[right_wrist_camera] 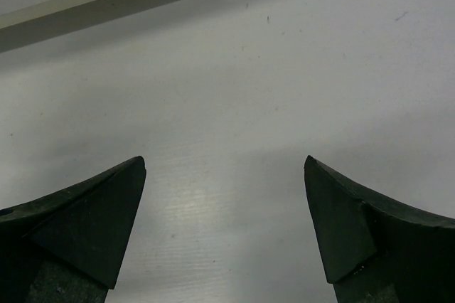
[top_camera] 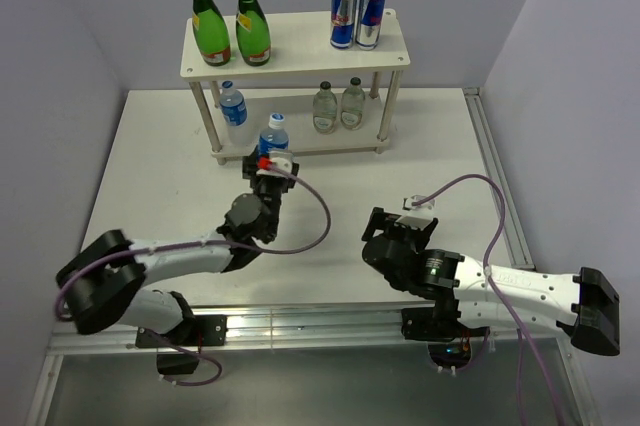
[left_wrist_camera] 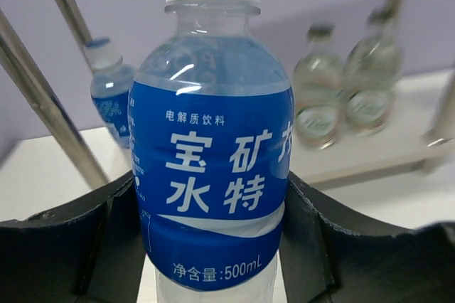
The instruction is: Place and organize the beverage onto the shelf
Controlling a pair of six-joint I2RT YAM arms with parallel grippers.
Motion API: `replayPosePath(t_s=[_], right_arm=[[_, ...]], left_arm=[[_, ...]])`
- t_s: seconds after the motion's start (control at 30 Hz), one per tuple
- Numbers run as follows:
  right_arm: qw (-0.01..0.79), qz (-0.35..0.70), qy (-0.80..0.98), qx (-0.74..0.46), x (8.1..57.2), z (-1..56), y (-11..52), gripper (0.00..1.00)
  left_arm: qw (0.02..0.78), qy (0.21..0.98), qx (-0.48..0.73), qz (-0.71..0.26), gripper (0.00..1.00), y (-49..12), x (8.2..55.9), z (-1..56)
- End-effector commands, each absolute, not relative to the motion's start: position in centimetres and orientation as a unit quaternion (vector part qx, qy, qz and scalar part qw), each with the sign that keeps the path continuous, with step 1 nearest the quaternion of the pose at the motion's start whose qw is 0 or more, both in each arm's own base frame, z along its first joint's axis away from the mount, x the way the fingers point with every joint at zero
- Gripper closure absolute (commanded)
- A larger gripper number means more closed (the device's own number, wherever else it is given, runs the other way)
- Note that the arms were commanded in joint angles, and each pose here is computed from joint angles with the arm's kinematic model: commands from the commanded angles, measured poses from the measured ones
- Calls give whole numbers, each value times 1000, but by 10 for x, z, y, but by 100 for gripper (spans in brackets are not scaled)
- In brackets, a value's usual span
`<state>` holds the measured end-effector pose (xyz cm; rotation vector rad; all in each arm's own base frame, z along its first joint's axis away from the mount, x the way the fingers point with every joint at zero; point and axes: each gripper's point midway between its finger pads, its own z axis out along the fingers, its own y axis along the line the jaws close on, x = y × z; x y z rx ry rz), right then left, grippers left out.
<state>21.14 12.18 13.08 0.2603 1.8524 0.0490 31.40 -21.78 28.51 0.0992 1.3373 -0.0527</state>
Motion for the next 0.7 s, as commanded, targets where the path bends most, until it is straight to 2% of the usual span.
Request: replayPosePath(t_s=[0.0,0.13,0.67], right_arm=[[604,30,786,127,215,143,126,0],[604,30,786,126,215,143,126,0],[602,25,789,116,216,141,131,1]], left_arm=[[884,457,-84,-62,100,-185,309,372],[898,421,-111,-62,100,-185,329,378],[914,341,-109,-190,100,-197,405,389]])
